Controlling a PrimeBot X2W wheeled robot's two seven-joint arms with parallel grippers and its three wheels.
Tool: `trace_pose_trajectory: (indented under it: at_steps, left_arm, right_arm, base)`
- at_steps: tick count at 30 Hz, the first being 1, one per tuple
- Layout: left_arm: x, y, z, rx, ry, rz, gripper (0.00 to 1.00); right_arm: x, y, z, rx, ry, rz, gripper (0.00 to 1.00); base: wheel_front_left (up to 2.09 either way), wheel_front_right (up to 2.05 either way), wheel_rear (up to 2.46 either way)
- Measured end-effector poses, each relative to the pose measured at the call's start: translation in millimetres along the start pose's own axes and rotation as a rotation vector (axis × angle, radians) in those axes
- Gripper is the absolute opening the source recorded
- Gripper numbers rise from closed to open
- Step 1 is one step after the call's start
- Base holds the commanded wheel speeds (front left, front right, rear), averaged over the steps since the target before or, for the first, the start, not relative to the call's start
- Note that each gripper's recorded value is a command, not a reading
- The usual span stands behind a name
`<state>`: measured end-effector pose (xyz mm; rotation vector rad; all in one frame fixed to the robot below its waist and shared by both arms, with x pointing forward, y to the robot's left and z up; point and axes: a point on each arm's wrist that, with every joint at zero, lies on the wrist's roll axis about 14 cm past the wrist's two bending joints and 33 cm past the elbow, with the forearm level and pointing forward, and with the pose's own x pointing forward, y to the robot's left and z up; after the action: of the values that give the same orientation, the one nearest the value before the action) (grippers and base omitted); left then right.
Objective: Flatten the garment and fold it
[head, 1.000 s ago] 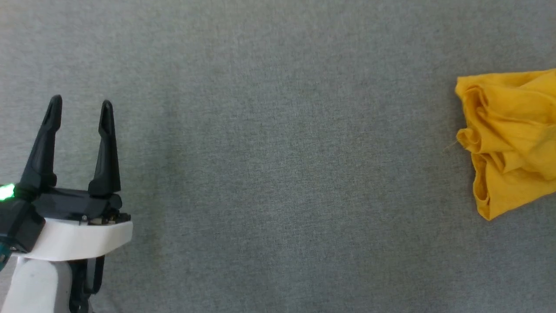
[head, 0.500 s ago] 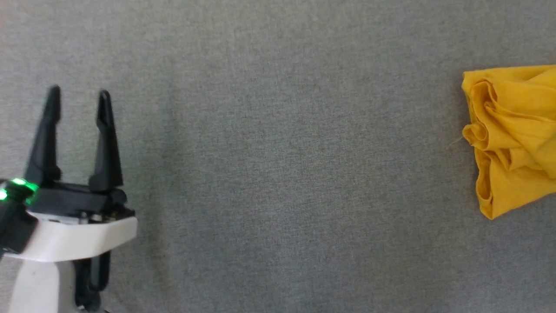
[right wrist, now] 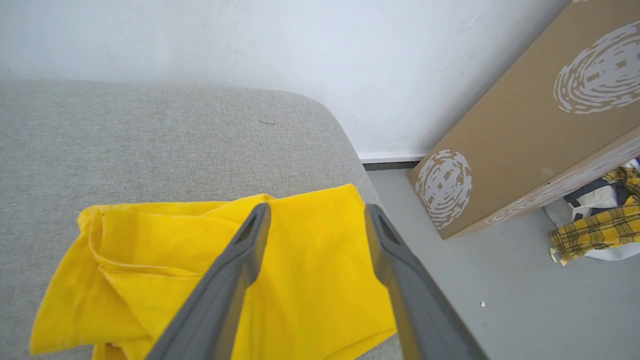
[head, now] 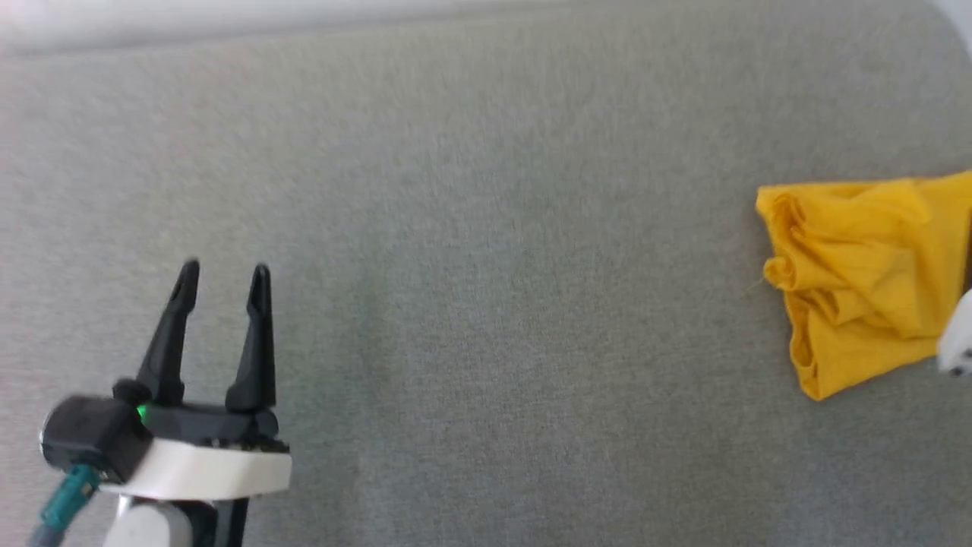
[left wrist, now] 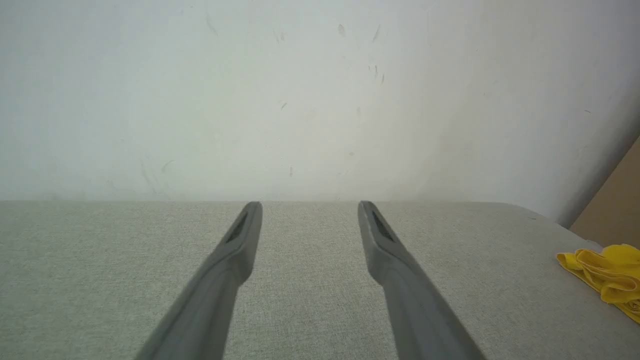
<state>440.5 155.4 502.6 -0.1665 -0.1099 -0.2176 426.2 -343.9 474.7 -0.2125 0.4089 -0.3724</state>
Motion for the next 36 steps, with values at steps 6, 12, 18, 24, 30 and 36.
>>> trace_pose_trajectory:
  at_steps: [6,12,18,24,30,36]
  left_arm:
    - [-28.1,1.1,24.0,0.027,-0.035,0.056,1.0]
    - [-56.2,2.6,41.5,0.057,-0.062,0.102,1.0]
    - [-83.8,-2.4,50.4,0.06,-0.08,0.132,1.0]
    - [-107.0,-2.0,49.8,0.059,-0.075,0.176,1.0]
    - [-116.5,3.0,40.8,0.078,-0.044,0.199,1.0]
    - [-118.5,5.6,34.5,0.078,-0.024,0.214,1.0]
  right_arm:
    - [-41.0,22.7,23.9,0.073,-0.173,0.089,1.0]
    - [-76.2,31.6,33.2,0.123,-0.306,0.139,1.0]
    - [-104.8,40.8,27.4,0.177,-0.379,0.197,1.0]
    - [-123.4,53.6,23.3,0.204,-0.436,0.25,1.0]
    - [-127.4,69.1,9.9,0.183,-0.422,0.292,1.0]
    - [-124.1,76.6,5.5,0.181,-0.407,0.31,1.0]
  base:
    - [0.0,0.0,0.0]
    - [0.0,0.0,0.0]
    - [0.0,0.0,0.0]
    - [0.0,0.0,0.0]
    - [0.0,0.0,0.0]
    - [0.0,0.0,0.0]
